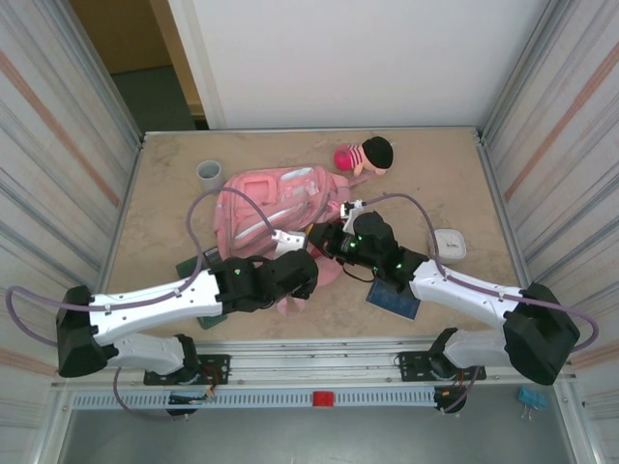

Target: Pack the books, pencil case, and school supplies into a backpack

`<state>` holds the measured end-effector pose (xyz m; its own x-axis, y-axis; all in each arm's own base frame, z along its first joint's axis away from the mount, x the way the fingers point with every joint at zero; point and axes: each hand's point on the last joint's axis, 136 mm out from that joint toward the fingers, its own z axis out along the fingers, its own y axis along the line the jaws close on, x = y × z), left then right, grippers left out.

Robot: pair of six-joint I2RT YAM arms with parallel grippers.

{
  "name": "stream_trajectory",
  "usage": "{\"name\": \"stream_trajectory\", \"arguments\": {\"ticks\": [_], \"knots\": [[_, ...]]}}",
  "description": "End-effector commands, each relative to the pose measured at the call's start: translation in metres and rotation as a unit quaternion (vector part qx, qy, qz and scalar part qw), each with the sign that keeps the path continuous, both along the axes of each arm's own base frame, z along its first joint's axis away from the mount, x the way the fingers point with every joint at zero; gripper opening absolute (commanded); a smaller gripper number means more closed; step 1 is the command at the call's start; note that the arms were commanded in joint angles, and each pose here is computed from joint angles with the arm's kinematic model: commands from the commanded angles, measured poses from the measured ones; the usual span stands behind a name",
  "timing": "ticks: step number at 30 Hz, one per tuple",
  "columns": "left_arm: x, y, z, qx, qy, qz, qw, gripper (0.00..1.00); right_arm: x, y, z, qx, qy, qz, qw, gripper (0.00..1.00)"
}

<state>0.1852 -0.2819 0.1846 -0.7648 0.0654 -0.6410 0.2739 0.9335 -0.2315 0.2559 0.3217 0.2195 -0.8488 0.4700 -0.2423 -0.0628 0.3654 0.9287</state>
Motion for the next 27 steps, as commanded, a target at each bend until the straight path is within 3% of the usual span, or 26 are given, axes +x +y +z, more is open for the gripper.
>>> {"name": "stream_trajectory", "arguments": {"ticks": [1, 9, 17, 27], "knots": [[0.014, -0.001, -0.004, 0.006, -0.015, 0.015, 1.0, 0.43, -0.002, 0.008, 0.057, 0.052, -0.065, 0.011, 0.996, 0.09], [0.016, 0.011, -0.024, 0.061, -0.01, 0.03, 0.998, 0.37, -0.006, 0.004, 0.064, 0.05, -0.072, 0.014, 0.996, 0.09], [0.014, 0.014, -0.02, 0.062, -0.006, 0.014, 0.998, 0.01, -0.009, 0.002, 0.056, 0.022, -0.075, 0.02, 0.997, 0.07], [-0.004, 0.002, 0.0, -0.049, 0.09, -0.127, 0.987, 0.0, -0.017, -0.002, 0.035, -0.039, -0.095, 0.078, 0.992, 0.05]]}}
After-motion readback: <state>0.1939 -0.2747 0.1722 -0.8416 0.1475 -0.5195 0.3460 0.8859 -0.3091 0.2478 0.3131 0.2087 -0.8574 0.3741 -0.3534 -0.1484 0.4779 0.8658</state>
